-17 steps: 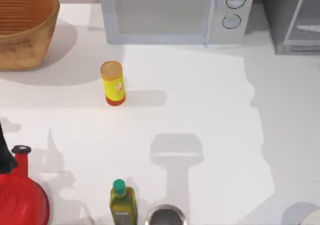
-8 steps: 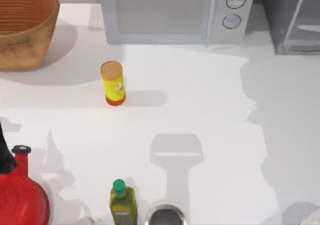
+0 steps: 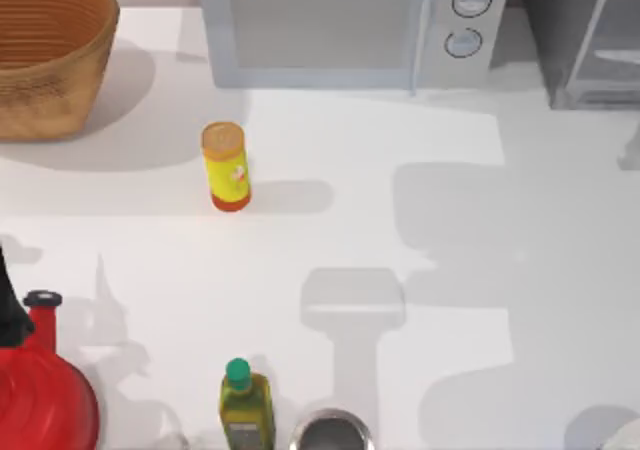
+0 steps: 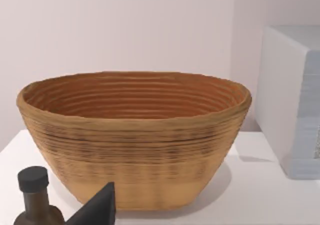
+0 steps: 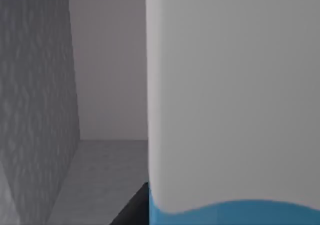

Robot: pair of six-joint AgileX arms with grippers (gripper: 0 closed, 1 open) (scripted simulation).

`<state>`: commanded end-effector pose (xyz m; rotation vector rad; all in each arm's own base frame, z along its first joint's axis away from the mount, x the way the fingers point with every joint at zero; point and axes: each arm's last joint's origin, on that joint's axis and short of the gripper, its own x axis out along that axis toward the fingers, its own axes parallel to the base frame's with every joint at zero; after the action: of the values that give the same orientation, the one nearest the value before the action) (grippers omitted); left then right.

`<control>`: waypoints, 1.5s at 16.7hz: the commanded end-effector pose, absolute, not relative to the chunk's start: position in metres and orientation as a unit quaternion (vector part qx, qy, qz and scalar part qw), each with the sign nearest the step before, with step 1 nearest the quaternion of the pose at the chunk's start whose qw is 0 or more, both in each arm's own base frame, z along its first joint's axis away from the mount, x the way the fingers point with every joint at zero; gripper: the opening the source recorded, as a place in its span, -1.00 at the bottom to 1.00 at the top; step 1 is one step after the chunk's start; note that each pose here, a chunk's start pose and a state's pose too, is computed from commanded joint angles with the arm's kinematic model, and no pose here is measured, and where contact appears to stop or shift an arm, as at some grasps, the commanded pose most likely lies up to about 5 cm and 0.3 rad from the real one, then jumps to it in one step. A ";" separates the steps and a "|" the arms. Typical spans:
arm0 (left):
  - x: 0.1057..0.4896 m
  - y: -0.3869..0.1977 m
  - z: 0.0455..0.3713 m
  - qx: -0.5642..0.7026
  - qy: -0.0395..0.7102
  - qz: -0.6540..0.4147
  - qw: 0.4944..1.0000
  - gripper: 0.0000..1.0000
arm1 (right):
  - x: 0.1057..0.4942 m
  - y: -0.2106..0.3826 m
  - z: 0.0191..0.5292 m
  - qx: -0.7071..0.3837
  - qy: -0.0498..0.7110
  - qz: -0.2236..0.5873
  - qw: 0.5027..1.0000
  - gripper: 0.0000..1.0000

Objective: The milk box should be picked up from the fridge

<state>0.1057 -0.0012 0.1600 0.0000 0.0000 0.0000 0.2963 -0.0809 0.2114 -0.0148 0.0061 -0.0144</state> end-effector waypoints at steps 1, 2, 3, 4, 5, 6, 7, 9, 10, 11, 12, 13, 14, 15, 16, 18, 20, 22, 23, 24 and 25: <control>0.106 -0.001 0.160 0.000 0.000 0.000 1.000 1.00 | 0.283 -0.073 0.220 -0.008 0.001 -0.008 1.000 -1.00; 0.106 -0.001 0.160 0.000 0.000 0.000 1.000 1.00 | 0.269 -0.065 0.227 -0.009 -0.001 -0.008 1.000 -1.00; 0.106 -0.001 0.160 0.000 0.000 0.000 1.000 1.00 | 0.252 -0.056 0.233 -0.009 -0.003 -0.009 1.000 -1.00; 0.106 -0.001 0.160 0.000 0.000 0.000 1.000 1.00 | 0.235 -0.048 0.237 -0.009 -0.005 -0.009 1.000 -1.00; 0.106 -0.001 0.160 0.000 0.000 0.000 1.000 1.00 | 0.217 -0.041 0.239 -0.009 -0.008 -0.009 1.000 -1.00; 0.106 -0.001 0.160 0.000 0.000 0.000 1.000 1.00 | 0.200 -0.034 0.239 -0.008 -0.011 -0.009 1.000 -1.00; 0.106 -0.001 0.160 0.000 0.000 0.000 1.000 1.00 | 0.183 -0.027 0.236 -0.007 -0.014 -0.008 1.000 -1.00; 0.106 -0.001 0.160 0.000 0.000 0.000 1.000 1.00 | 0.152 -0.017 0.225 -0.005 -0.018 -0.007 1.000 -1.00; 0.106 -0.001 0.160 0.000 0.000 0.000 1.000 1.00 | 0.140 -0.014 0.217 -0.004 -0.019 -0.007 1.000 -1.00; 0.106 -0.001 0.160 0.000 0.000 0.000 1.000 1.00 | 0.131 -0.011 0.208 -0.003 -0.019 -0.006 1.000 -1.00; 0.106 -0.001 0.160 0.000 0.000 0.000 1.000 1.00 | 0.123 -0.008 0.200 -0.002 -0.018 -0.005 1.000 -1.00; 0.106 -0.001 0.160 0.000 0.000 0.000 1.000 1.00 | 0.117 -0.006 0.191 -0.001 -0.015 -0.004 1.000 -1.00; 0.106 -0.001 0.160 0.000 0.000 0.000 1.000 1.00 | 0.113 -0.005 0.183 0.000 -0.012 -0.003 1.000 -1.00; 0.106 -0.001 0.160 0.000 0.000 0.000 1.000 1.00 | 0.110 -0.004 0.176 0.000 -0.009 -0.002 1.000 -1.00; 0.106 -0.001 0.160 0.000 0.000 0.000 1.000 1.00 | 0.108 -0.003 0.170 0.000 -0.006 -0.001 1.000 -1.00; 0.106 -0.001 0.160 0.000 0.000 0.000 1.000 1.00 | 0.106 -0.001 0.162 0.000 -0.001 0.000 1.000 -1.00; 0.106 -0.001 0.160 0.000 0.000 0.000 1.000 1.00 | 0.106 -0.001 0.160 0.000 0.000 0.000 1.000 -1.00; 0.106 -0.001 0.160 0.000 0.000 0.000 1.000 1.00 | 0.106 -0.001 0.160 0.000 0.000 0.000 1.000 -1.00; 0.106 -0.001 0.160 0.000 0.000 0.000 1.000 1.00 | 0.106 -0.001 0.160 0.001 0.000 -0.001 1.000 -1.00; 0.106 -0.001 0.160 0.000 0.000 0.000 1.000 1.00 | 0.106 -0.001 0.160 0.001 0.000 -0.001 1.000 -1.00; 0.106 -0.001 0.160 0.000 0.000 0.000 1.000 1.00 | 0.106 -0.001 0.162 0.001 -0.001 0.002 1.000 -1.00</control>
<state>0.1057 -0.0012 0.1600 0.0000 0.0000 0.0000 0.1063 -0.0008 0.1617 0.0013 -0.0021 0.0042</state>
